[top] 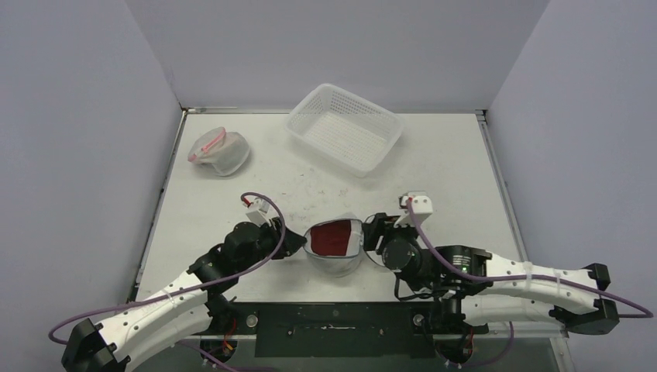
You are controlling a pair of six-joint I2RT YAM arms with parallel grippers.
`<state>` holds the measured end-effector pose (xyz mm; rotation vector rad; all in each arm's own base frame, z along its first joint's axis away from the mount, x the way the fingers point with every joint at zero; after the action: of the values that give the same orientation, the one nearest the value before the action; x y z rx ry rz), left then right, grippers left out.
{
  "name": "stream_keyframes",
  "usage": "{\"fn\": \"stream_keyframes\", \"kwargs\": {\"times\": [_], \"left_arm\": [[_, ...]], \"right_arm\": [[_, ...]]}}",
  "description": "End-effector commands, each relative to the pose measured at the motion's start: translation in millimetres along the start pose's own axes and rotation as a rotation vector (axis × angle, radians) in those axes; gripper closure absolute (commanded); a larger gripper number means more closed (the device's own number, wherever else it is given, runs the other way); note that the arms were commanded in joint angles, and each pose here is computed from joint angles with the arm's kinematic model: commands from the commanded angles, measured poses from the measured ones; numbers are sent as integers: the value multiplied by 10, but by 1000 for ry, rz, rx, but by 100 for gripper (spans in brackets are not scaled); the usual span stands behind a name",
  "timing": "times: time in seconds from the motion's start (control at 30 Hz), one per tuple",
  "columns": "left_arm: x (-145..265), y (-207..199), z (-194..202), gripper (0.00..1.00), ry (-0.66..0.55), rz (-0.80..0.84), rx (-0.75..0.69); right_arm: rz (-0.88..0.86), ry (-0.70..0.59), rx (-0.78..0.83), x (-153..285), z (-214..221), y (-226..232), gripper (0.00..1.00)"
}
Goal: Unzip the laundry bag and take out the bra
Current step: Open the laundry bag at the center of the board, then pick up the bra from the laundry bag.
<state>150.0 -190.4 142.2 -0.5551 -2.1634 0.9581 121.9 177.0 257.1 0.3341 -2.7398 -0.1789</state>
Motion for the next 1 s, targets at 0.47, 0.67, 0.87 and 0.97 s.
{"fn": "stream_keyframes", "kwargs": {"times": [0.47, 0.67, 0.87, 0.97], "left_arm": [[219, -341, -111, 22, 69, 49, 10], [69, -301, -53, 34, 113, 28, -15], [-17, -216, -27, 64, 116, -6, -38], [-32, -203, -30, 85, 110, -3, -55]], "right_arm": [[-320, 177, 213, -622, 998, 1139, 73], [-346, 208, 213, -576, 1234, 1121, 73], [-345, 214, 221, -542, 1306, 1125, 73], [-324, 209, 228, -528, 1265, 1104, 69]]}}
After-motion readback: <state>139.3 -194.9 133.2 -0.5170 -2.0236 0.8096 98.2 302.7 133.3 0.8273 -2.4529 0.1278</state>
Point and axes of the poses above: each gripper's point midway between its finger pads, its own x axis back along the fingers, its own y axis along the line the jaws close on, z = x × y, the point moved 5 cm from there along x, back along the fingers, and after that the axes turned 7 degrees about x, right-handed, at the moved point
